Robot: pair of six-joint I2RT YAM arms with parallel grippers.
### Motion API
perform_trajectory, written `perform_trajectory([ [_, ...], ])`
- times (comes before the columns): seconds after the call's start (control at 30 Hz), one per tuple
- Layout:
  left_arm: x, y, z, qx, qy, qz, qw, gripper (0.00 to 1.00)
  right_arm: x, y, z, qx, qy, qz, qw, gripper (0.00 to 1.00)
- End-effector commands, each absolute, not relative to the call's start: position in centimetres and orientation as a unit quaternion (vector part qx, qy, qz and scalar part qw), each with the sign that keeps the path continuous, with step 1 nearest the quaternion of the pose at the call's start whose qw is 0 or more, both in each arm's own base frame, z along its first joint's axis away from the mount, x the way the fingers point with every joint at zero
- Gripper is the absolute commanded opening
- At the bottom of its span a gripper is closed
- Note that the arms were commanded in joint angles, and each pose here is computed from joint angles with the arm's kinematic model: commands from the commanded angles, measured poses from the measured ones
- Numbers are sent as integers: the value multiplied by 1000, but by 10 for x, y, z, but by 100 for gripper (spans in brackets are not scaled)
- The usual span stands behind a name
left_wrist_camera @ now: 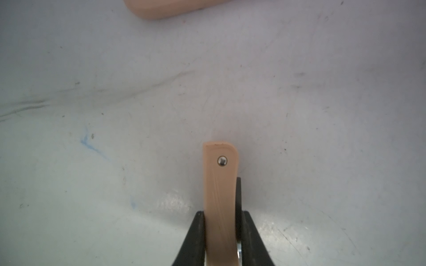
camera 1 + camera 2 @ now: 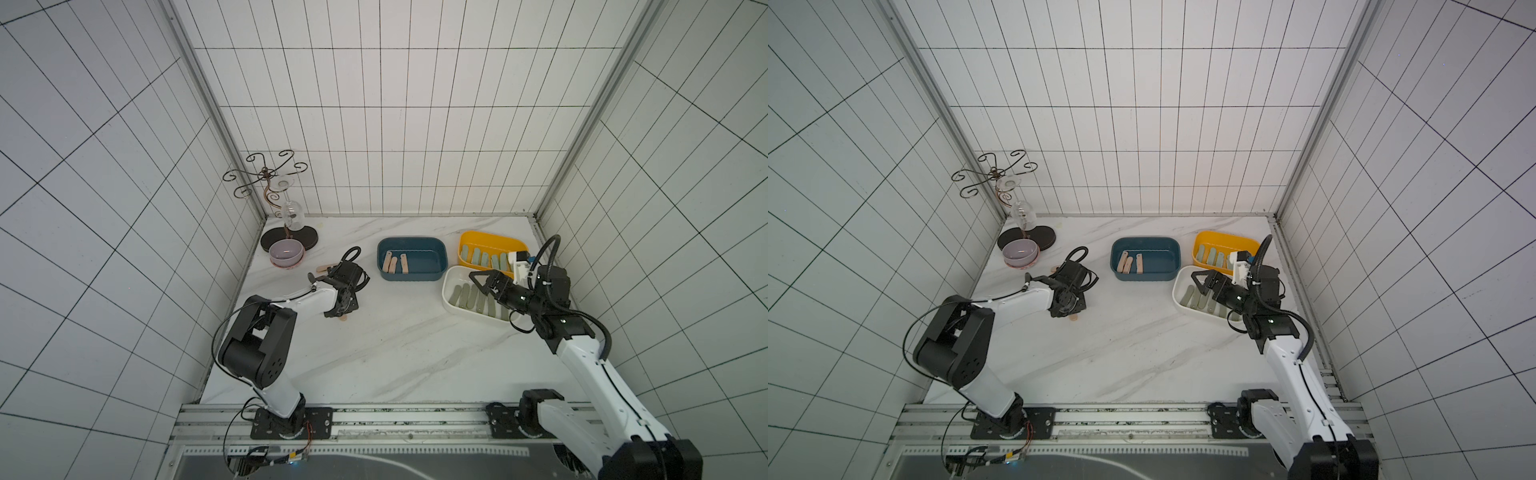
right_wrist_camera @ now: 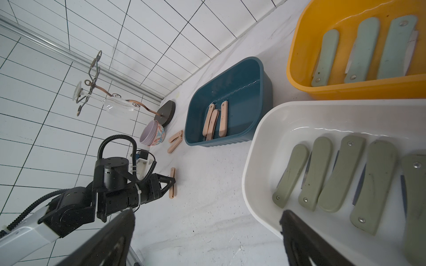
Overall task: Place the fruit knives into the storage box by color
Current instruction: Pick up the fruit knife from the center of the board, then place the fruit knife in the storage box.
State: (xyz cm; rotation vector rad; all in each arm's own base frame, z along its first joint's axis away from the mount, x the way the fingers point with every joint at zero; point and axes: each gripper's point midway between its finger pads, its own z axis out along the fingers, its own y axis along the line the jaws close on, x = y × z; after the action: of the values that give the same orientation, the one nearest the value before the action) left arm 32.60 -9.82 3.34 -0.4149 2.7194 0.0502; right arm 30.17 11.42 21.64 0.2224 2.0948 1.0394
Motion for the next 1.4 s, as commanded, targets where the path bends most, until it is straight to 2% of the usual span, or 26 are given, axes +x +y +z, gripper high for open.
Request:
perform_trajectory([
  [0.0, 332, -104, 56, -146, 965, -9, 217, 17, 302, 113, 215, 84, 821, 408, 391, 100],
  [0.3, 356, -136, 121, -121, 951, -91, 270, 19, 304, 112, 212, 85, 823, 403, 390, 100],
  [0.67, 405, -234, 185, -49, 931, -185, 311, 20, 305, 111, 207, 89, 827, 400, 386, 100],
  [0.97, 445, -326, 181, -6, 920, -242, 308, 20, 304, 110, 202, 90, 833, 391, 381, 100],
  [1.37, 478, -394, 126, 7, 910, -311, 274, 20, 298, 106, 196, 91, 847, 373, 368, 100],
])
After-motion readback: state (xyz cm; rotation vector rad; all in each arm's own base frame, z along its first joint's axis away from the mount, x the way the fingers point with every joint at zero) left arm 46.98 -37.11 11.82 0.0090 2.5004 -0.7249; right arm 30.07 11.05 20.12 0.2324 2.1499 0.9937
